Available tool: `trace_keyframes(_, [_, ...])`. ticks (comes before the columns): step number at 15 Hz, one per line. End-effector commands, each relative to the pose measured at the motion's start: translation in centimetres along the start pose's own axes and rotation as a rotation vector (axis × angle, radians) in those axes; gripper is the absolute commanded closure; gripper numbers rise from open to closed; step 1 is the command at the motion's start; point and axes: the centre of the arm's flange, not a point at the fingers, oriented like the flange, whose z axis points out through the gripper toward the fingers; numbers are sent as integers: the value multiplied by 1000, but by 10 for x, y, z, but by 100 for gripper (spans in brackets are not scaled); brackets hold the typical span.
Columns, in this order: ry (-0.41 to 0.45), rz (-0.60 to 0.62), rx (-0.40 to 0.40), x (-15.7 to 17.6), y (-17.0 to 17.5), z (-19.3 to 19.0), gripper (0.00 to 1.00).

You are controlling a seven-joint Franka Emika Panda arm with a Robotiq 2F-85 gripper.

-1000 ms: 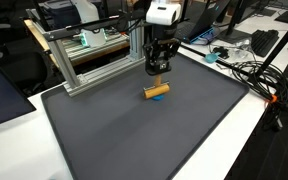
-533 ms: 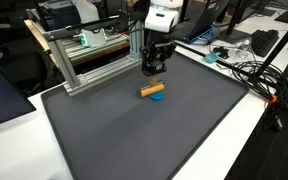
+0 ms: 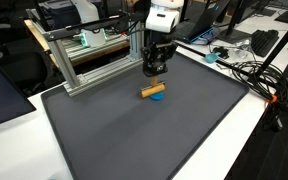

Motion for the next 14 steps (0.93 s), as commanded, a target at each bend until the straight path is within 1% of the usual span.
trace_keyframes(1, [17,-3,34,13,1,20,78])
trace_keyframes(7, [46,5,61,19,9,29,78])
trace_keyframes(14, [60,-3,66,21,5,35,78])
